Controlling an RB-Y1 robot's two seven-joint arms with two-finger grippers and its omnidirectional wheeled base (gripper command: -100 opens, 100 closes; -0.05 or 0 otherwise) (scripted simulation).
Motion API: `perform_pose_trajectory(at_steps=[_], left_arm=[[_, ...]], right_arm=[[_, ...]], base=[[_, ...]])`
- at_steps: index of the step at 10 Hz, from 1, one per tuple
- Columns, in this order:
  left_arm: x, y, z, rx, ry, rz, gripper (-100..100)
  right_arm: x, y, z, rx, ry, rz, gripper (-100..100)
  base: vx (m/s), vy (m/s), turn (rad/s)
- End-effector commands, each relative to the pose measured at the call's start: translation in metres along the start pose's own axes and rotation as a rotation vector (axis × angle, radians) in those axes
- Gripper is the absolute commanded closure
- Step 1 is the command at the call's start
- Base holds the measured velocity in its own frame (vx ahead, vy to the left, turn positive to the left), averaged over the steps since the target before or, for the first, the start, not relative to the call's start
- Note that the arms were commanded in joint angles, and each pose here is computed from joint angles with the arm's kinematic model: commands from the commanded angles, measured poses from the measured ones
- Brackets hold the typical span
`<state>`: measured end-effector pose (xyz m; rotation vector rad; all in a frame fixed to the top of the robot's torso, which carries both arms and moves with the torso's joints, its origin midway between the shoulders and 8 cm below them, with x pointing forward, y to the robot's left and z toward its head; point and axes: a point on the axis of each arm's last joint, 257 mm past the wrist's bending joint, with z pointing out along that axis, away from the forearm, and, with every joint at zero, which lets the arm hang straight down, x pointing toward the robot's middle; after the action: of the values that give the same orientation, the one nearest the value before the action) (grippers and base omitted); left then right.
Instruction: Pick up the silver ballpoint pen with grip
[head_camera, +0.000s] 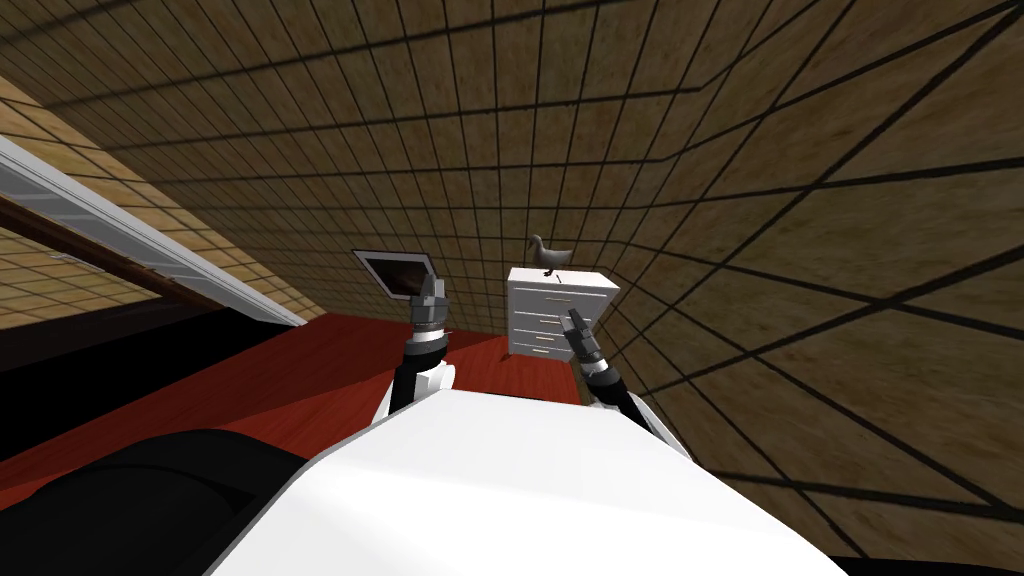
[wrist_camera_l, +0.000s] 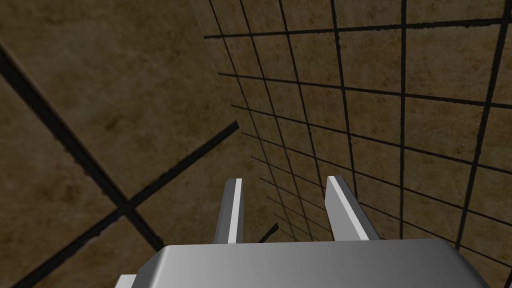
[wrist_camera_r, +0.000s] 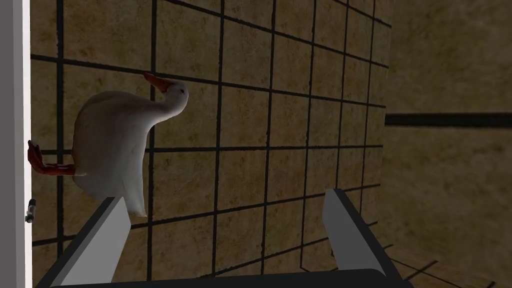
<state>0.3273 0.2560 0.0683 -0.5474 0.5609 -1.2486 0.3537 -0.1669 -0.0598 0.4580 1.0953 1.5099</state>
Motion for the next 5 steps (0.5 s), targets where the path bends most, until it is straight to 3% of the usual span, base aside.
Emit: perform_pose_trajectory(at_steps=[1,2,4,5], left_arm=[[0.0,0.0,0.0,0.0,0.0,0.0,0],[0.0,0.0,0.0,0.0,0.0,0.0,0],[0.0,0.0,0.0,0.0,0.0,0.0,0],[0.0,0.0,0.0,0.0,0.0,0.0,0]], right_arm=[[0.007,-0.011,-0.008,0.029,0.043,0.011,-100],[0.018,-0.028,-0.016,0.069,0.071,0.06,-100],[0.019,-0.03,-0.019,0.08,0.1,0.044,-100],[0.029,-0.047,-0.031,0.127,0.134,0.087,-100]], base=[[-0.096,0.026,-0.02],[-0.116,0.019,-0.021],[-0.077,0.014,-0.006],[-0.059,0.026,-0.011]])
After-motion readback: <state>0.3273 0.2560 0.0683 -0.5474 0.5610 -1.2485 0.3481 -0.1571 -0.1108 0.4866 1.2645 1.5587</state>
